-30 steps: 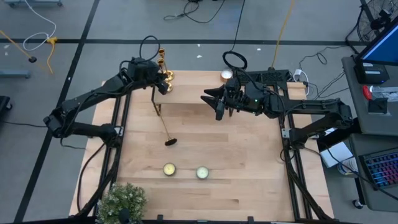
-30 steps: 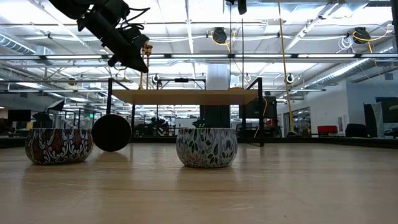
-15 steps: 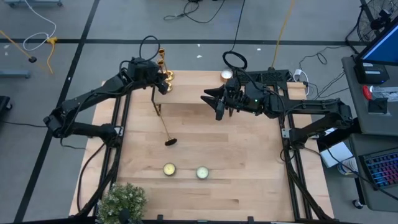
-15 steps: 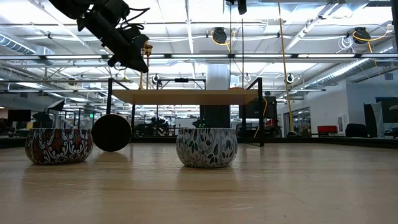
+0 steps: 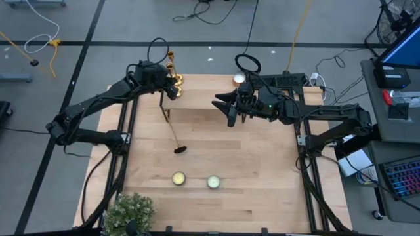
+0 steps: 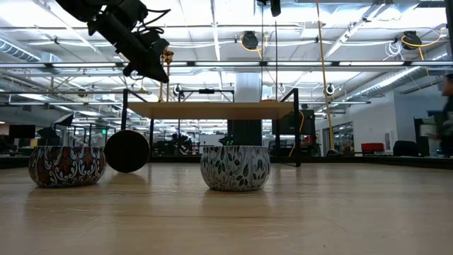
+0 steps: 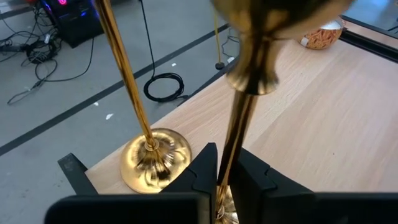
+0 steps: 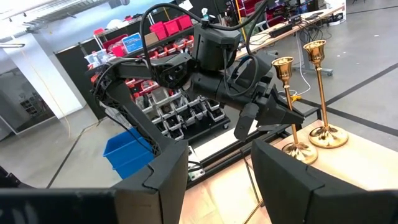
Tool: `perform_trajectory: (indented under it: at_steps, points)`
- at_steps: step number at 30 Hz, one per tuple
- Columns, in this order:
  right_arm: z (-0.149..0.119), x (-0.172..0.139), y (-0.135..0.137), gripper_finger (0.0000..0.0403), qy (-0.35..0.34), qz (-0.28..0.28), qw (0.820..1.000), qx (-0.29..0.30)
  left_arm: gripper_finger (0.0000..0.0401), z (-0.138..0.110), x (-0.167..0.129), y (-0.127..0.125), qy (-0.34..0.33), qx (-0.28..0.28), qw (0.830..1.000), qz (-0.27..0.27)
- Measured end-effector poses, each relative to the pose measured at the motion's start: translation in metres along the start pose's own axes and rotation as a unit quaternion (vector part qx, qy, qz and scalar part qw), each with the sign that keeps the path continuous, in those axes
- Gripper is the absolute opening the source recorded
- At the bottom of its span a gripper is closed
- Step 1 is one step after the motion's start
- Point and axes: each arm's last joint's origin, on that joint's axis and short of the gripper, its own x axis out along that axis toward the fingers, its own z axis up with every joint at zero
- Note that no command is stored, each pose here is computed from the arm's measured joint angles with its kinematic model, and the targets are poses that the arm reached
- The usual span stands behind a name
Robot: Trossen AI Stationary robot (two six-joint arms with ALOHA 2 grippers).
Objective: Pick & Place candle stick holders
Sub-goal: Put the right gold candle holder on the shelf aligned with the other gold candle holder
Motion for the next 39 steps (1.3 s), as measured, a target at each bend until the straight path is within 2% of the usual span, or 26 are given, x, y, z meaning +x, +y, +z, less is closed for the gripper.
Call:
perform_trajectory:
  at_steps: [4, 13, 27, 39]
  points:
    - [0.0, 0.0, 0.0, 0.0171, 0.0, 0.0, 1.0, 0.0, 0.0043, 0.0, 0.0, 0.0, 0.0, 0.0, 1.0, 0.0]
    - [0.0, 0.0, 0.0, 0.0171, 0.0, 0.0, 1.0, 0.0, 0.0027, 0.0, 0.0, 0.0002, 0.0, 0.002, 1.0, 0.0]
    - [0.0, 0.0, 0.0, 0.0171, 0.0, 0.0, 1.0, 0.0, 0.008, -0.0024, 0.0, 0.0003, 0.012, 0.005, 1.0, 0.002]
    - [0.0, 0.0, 0.0, 0.0171, 0.0, 0.0, 1.0, 0.0, 0.0088, -0.0033, -0.0005, 0.0008, 0.017, 0.004, 1.0, 0.012]
